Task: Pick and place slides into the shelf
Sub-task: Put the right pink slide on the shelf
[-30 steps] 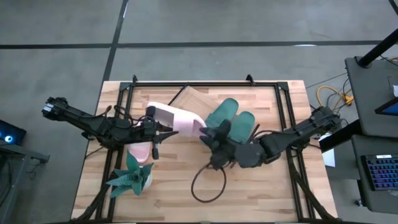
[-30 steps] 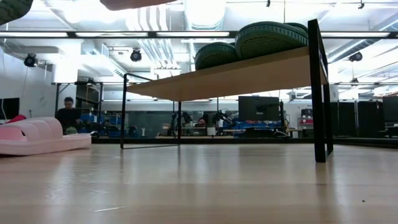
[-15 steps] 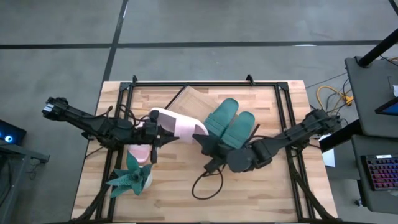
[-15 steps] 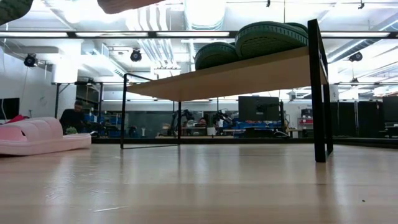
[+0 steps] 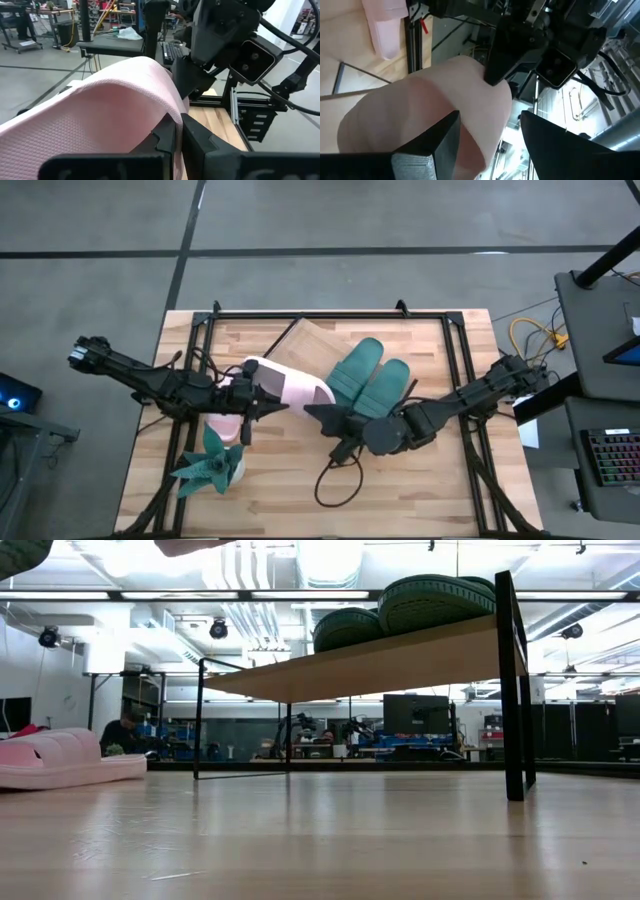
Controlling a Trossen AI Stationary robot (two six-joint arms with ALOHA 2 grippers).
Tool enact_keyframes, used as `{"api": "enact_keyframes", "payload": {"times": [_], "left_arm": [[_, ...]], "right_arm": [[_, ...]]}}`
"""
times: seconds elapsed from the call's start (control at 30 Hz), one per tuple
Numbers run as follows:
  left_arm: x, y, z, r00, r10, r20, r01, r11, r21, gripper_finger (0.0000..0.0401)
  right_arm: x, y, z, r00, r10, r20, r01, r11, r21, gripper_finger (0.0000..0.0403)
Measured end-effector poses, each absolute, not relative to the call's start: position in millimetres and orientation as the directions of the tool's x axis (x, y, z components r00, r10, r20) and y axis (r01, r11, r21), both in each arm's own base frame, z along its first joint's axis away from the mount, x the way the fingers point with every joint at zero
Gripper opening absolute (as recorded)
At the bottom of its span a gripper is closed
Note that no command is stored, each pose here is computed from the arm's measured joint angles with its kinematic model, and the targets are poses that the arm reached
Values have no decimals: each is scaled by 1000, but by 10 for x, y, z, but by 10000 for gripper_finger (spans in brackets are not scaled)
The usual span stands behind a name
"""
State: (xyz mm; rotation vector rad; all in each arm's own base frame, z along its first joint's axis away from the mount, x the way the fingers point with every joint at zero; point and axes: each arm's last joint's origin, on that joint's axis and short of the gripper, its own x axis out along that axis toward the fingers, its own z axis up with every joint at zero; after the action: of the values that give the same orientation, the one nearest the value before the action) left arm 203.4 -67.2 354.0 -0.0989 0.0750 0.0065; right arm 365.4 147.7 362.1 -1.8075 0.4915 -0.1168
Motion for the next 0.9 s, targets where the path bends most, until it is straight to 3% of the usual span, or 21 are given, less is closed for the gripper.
{"api": "enact_keyframes", "payload": {"times": [0.4,0.77,0.9], "left_arm": [[2055,-680,3648,1000,-14,-21,12,996,-87,0],[2322,-785,3606,997,-17,-69,13,998,-64,0],[2341,-791,3680,998,-15,-55,14,1000,-20,0]], "right_arm": [[3671,1352,3588,861,-471,-191,-324,-219,-920,201],[3692,1384,3609,902,-392,-180,-273,-196,-942,201],[3687,1390,3635,894,-419,-157,-241,-157,-958,180]]}}
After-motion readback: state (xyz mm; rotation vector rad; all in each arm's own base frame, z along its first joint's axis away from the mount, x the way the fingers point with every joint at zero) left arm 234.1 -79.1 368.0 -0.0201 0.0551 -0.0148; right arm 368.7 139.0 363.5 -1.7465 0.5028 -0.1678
